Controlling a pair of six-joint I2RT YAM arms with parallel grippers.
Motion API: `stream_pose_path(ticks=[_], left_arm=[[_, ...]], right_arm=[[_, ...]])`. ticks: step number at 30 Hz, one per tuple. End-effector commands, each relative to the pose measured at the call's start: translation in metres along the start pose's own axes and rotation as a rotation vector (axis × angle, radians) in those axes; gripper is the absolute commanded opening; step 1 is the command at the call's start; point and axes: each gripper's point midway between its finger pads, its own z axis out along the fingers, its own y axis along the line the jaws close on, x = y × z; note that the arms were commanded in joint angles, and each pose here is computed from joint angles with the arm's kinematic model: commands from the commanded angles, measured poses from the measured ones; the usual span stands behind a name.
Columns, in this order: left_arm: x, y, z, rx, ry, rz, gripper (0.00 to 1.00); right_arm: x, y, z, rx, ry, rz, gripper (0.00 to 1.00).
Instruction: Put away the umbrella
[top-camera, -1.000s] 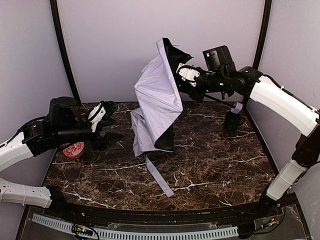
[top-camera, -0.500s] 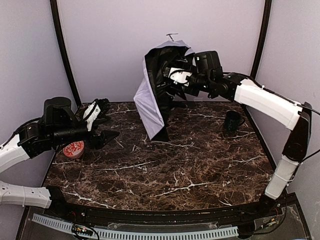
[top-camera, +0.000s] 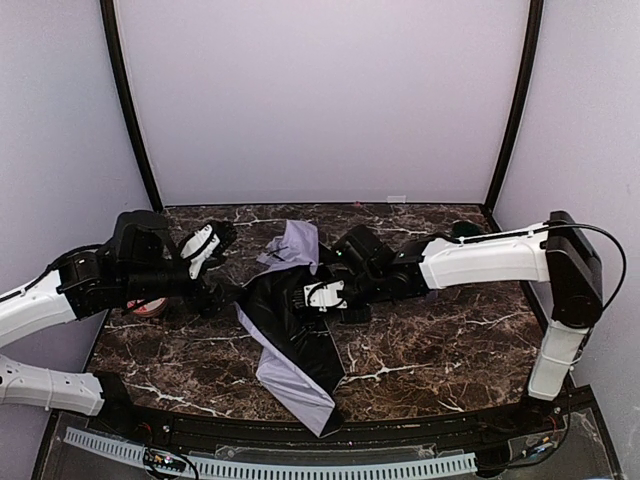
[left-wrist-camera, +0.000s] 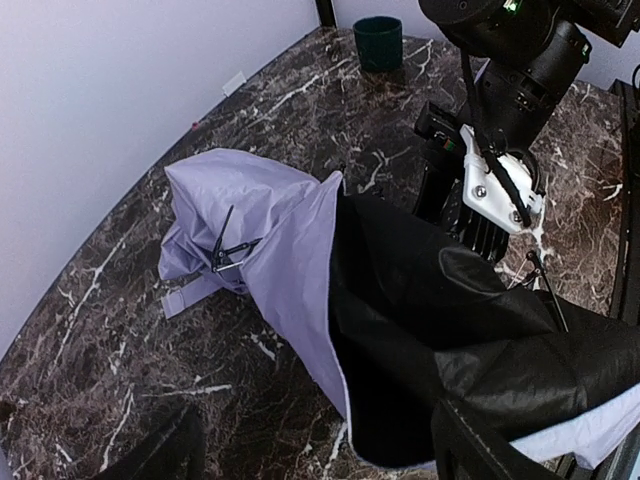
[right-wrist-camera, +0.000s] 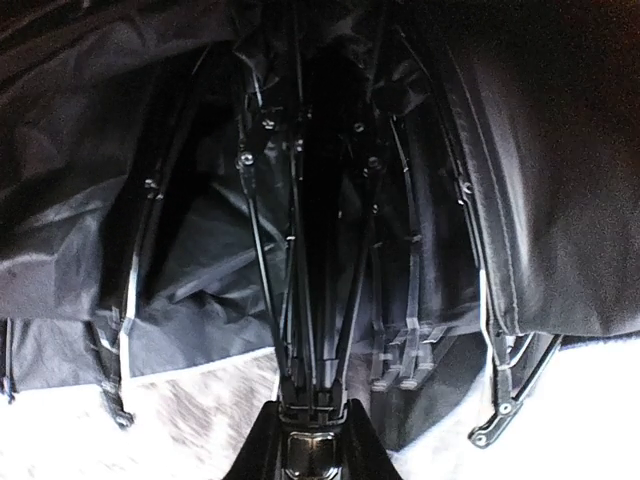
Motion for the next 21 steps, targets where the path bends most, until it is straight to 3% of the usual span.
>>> stream_pose_path(ticks=[1, 4, 5, 6, 7, 14, 16, 19, 21], left_arm=[[0.023, -0.008, 0.013, 0.027, 0.086, -0.043, 0.81], [0.029, -0.011, 0.02, 0.04, 0.104, -0.051, 0.82], [0.029, -0.012, 0.021, 0.045, 0.106, -0.053, 0.82], [0.028, -0.012, 0.022, 0.049, 0.105, -0.056, 0.82], [0.026, -0.012, 0.022, 0.05, 0.097, -0.059, 0.82], [0.001, -0.012, 0.015, 0.069, 0.031, -0.077, 0.83], [0.0, -0.004, 0.014, 0.026, 0.037, -0.102, 0.83], [0.014, 0.018, 0.018, -0.086, 0.112, -0.157, 0.81], [0.032, 0.027, 0.029, -0.12, 0.19, -0.21, 0.78]], right_arm=[[-0.03, 0.001, 0.004, -0.008, -0.134, 0.116, 0.21], [-0.034, -0.001, 0.0, 0.007, -0.165, 0.196, 0.38], [-0.035, -0.005, -0.003, 0.028, -0.176, 0.215, 0.54], [-0.036, -0.007, -0.007, 0.044, -0.186, 0.227, 0.93], [-0.038, -0.01, -0.013, 0.06, -0.204, 0.241, 0.99], [-0.036, 0.006, -0.047, 0.024, -0.253, 0.313, 0.99], [-0.042, 0.008, -0.074, 0.006, -0.308, 0.384, 0.98], [-0.037, -0.002, -0.108, 0.025, -0.36, 0.613, 0.95], [-0.006, -0.024, -0.123, 0.17, -0.333, 0.9, 0.94]])
